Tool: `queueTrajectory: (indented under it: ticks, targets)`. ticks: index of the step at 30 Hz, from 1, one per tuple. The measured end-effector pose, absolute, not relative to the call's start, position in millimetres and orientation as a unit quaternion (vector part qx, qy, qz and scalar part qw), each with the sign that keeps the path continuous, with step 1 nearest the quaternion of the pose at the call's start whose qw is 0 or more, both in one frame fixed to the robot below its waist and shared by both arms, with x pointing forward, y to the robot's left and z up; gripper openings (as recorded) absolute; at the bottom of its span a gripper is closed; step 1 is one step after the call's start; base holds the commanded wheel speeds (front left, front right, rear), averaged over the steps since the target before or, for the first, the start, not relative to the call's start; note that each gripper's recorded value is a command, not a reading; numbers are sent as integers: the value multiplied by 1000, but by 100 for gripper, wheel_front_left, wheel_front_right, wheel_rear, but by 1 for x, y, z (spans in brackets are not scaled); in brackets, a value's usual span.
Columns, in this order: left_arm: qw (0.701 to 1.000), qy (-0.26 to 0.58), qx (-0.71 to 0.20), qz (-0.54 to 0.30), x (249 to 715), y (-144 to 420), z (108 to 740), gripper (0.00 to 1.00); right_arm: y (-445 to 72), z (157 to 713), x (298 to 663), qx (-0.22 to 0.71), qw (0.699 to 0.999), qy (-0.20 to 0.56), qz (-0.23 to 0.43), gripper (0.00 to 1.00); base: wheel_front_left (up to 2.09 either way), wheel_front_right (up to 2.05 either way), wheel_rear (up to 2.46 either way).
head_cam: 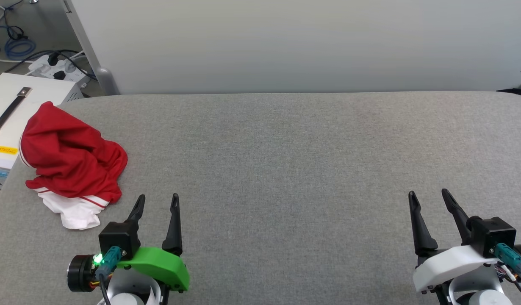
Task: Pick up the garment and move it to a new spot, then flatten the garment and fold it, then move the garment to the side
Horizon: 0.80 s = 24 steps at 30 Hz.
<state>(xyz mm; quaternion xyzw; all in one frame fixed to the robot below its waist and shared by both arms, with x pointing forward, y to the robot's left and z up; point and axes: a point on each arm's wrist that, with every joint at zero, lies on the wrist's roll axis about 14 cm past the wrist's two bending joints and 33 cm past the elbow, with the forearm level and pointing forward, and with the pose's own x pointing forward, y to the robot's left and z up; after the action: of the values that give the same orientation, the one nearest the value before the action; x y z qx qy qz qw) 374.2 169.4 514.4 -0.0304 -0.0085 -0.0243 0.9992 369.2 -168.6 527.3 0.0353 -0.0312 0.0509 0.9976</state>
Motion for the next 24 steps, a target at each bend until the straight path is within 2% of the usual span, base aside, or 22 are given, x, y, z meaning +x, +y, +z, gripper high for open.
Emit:
queueTrajectory:
  ticks: [24]
  targets:
    - [998,-6,-56,-29,372,168,503,100,-168,519,371,39,997,-31,50,100,0,0,0]
